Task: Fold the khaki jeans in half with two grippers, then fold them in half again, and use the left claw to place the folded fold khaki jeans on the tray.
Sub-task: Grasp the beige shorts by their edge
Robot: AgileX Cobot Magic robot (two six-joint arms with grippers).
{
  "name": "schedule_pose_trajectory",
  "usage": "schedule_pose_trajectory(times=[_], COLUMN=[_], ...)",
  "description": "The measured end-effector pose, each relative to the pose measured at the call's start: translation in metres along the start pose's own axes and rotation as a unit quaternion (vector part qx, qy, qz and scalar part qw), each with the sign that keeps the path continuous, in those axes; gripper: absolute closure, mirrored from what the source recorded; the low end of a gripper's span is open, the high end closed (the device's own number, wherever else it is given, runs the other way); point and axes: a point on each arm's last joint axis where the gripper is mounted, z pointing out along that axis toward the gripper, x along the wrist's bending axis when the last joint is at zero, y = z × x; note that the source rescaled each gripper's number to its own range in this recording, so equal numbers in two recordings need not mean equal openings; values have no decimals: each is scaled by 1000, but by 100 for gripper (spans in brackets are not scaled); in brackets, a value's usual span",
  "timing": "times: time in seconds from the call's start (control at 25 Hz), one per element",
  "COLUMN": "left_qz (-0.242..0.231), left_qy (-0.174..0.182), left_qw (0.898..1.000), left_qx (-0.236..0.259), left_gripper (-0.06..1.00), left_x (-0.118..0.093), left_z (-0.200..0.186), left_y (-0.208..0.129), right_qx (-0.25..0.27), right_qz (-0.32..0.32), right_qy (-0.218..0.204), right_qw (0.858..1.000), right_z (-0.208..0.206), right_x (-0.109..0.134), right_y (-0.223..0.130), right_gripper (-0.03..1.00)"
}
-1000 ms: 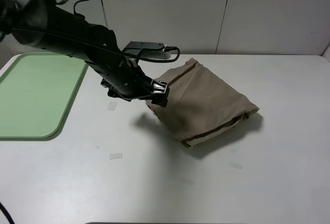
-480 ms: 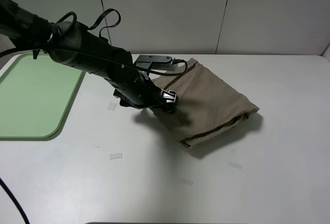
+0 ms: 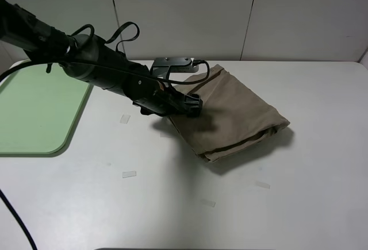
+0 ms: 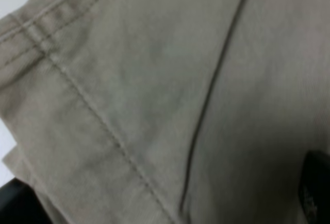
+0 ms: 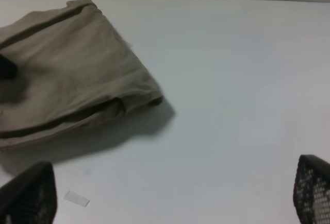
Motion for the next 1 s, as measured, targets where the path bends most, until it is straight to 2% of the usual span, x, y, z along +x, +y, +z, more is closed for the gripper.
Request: schedule_pose_trajectory(times=[0.28,0.52,0.64,1.0], left_qz=[-16,-14,-12,-12], left_qy=[-2,6,8,3], left_qw=[1000,998,998,998], left_qx=[-9,56,67,53], left_gripper=[8,11,11,11], left_x=[0,-10,-12,-13], left_z=[0,-1,-2,-2], left_y=[2,-14,-15,-12], right_qx=[0,0,0,0], right_qz=[0,0,0,0], right_qy=[0,0,0,0], right_qw=[1000,1000,1000,1000], right_z=[0,0,0,0], right_x=[0,0,0,0], right_y=[0,0,0,0], right_gripper=[-3,-3,-3,-3])
